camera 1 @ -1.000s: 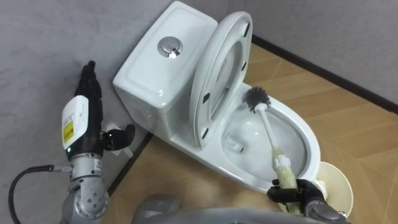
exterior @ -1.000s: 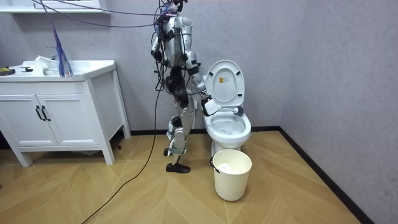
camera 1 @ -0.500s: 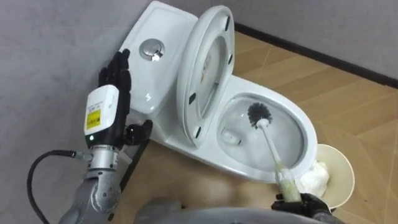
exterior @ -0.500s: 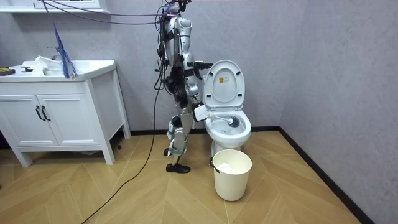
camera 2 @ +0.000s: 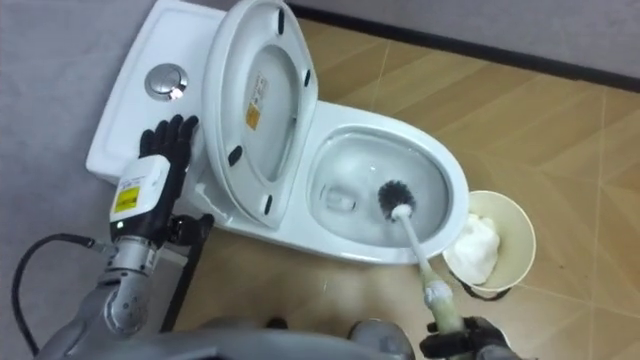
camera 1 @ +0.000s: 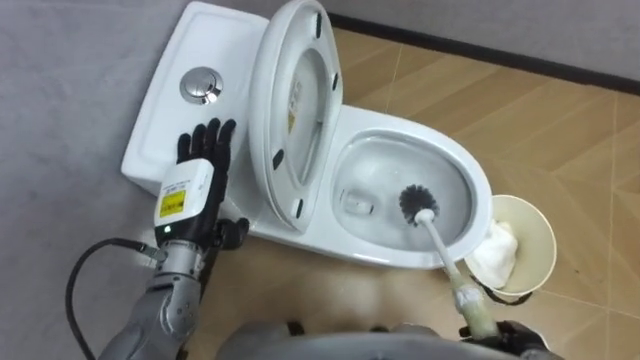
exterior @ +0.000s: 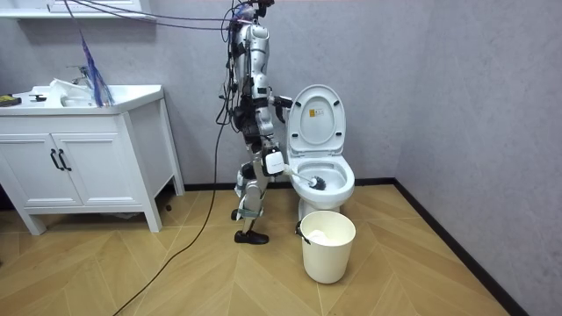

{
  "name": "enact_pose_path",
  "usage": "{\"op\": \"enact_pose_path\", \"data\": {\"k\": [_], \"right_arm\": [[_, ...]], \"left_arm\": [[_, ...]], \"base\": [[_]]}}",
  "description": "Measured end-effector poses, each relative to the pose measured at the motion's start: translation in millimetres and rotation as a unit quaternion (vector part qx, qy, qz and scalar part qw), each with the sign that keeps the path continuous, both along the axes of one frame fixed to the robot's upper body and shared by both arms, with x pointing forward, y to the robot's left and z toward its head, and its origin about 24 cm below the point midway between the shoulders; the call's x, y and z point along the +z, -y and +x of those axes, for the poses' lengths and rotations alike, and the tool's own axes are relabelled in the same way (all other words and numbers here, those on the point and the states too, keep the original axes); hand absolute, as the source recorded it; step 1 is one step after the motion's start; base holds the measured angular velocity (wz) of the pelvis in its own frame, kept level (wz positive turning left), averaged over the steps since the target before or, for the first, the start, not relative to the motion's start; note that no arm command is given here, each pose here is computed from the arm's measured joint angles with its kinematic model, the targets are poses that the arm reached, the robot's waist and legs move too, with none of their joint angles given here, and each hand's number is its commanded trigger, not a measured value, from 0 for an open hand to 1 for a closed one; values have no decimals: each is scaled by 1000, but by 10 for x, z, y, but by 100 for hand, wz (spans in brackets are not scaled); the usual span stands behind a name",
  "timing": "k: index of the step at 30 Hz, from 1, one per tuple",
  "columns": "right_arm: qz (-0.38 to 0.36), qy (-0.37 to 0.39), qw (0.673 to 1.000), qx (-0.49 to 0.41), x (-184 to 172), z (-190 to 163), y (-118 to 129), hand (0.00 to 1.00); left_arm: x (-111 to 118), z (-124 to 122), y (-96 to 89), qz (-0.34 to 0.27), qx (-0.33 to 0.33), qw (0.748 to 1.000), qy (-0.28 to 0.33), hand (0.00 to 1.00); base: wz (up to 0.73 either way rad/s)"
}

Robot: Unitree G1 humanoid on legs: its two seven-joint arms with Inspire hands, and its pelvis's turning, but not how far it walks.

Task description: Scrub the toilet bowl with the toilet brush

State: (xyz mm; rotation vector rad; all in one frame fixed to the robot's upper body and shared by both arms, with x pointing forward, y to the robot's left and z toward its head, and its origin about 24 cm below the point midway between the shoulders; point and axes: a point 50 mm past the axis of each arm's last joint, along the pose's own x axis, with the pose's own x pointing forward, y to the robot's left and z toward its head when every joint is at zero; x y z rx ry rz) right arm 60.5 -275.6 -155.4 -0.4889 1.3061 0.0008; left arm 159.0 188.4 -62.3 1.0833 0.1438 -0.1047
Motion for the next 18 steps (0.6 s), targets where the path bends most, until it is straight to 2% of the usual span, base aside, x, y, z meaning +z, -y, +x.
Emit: {"op": "enact_pose_path", "data": {"k": [5, 10, 18], "right_arm": [[-80, 10, 989, 127, 107, 372, 101, 100], [-188, 42, 940, 281, 306, 790, 228, 100], [-286, 117, 878, 364, 666, 1397, 310, 100]], "left_arm": [[2, 177, -1, 13, -6, 1000, 19, 0], [155, 477, -11, 40, -25, 996, 73, 0], [405, 828, 21, 48, -39, 986, 152, 0]], "base": [[0], [1], [11]]}}
